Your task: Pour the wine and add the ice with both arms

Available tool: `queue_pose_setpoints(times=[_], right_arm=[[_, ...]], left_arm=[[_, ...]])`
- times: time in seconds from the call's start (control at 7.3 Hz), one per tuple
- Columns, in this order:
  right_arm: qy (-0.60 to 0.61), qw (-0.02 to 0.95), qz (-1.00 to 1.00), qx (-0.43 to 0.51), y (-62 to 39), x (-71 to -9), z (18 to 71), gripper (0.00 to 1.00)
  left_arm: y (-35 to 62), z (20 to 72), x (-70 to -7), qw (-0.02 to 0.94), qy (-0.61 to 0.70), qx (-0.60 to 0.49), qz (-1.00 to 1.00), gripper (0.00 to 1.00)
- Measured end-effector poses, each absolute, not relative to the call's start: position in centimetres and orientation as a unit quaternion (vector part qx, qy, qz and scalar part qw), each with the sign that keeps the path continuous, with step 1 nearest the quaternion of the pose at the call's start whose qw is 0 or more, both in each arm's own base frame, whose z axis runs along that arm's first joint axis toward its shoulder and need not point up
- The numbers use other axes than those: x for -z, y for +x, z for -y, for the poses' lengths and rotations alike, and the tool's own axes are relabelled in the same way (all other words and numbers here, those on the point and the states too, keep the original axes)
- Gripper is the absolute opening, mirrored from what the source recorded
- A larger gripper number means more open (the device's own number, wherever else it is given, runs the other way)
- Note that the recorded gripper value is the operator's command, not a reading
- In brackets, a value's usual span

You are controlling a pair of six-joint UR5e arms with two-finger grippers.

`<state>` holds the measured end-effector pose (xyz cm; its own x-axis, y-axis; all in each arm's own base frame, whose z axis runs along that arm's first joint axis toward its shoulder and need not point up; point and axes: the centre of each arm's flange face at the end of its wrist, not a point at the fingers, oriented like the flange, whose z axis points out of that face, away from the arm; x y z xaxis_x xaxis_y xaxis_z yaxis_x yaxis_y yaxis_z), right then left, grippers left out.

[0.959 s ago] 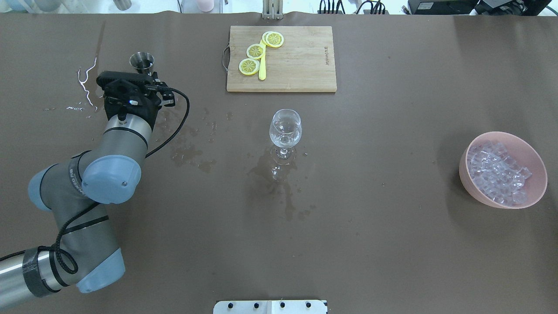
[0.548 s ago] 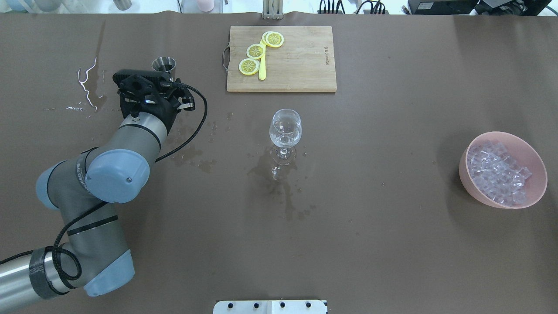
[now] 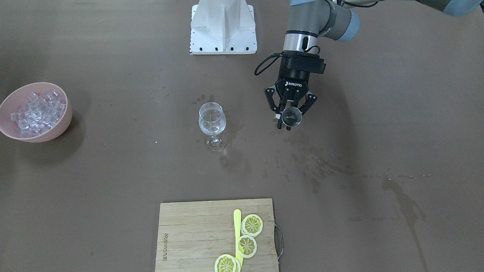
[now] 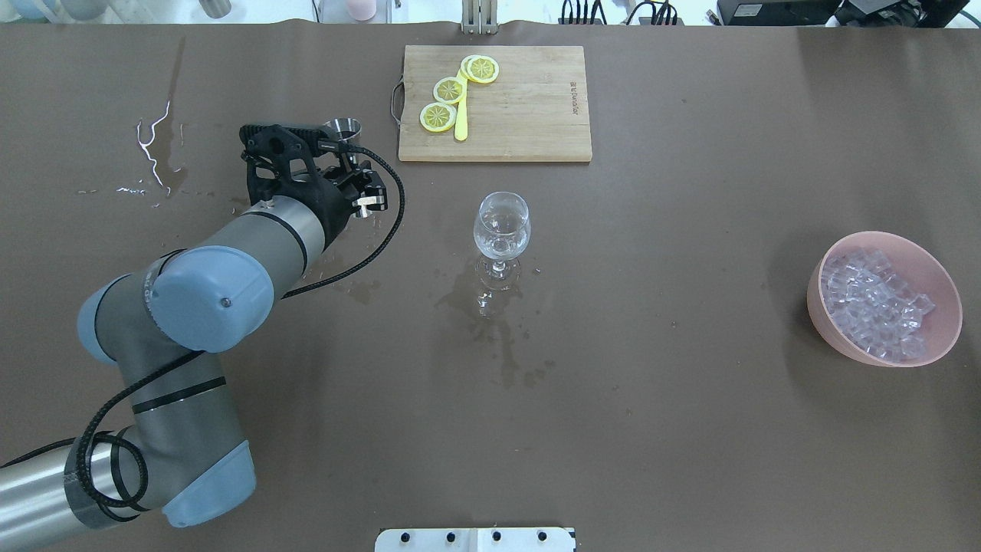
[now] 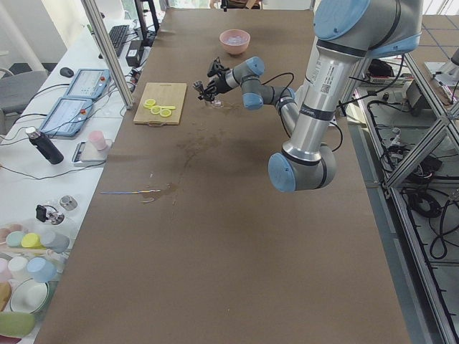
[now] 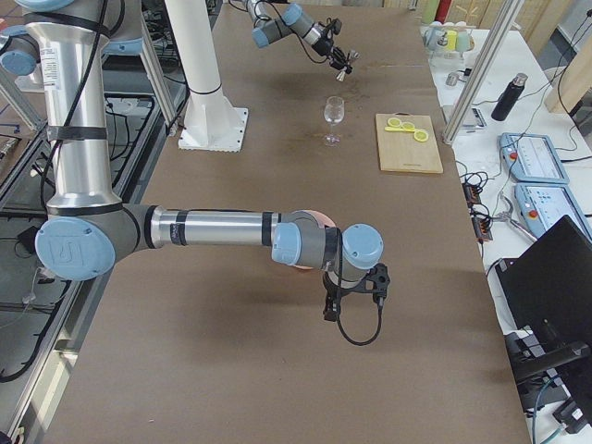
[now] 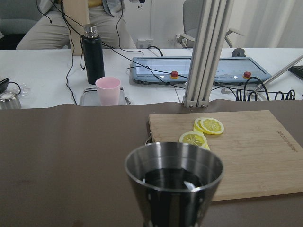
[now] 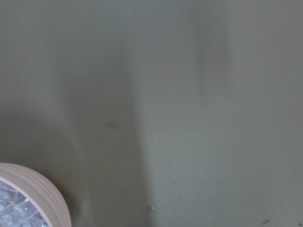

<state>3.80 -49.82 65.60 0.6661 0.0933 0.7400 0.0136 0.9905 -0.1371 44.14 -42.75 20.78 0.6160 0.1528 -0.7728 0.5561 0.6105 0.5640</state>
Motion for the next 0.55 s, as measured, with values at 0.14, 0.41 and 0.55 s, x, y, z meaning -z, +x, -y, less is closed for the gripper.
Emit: queue_pose_setpoints(times=[0.14,0.41,0.55], right_arm=[[-0.066,0.910,0.408,-0.022,3.8,-65.6,49.8,1.00],[-0.067,0.910,0.409,-0.023,3.8,-65.8,49.7,1.00],[-0.069,0.909,0.411,-0.024,3.8,-65.9,49.6,1.00]], left_arm=[[44.3,42.6,-19.2,0.786,0.425,0.124,-0.431,0.00],[43.7,42.0,-16.5,0.774,0.446,0.095,-0.440,0.00],[43.7,41.5,-16.0,0.773,0.448,0.059,-0.444,0.00]])
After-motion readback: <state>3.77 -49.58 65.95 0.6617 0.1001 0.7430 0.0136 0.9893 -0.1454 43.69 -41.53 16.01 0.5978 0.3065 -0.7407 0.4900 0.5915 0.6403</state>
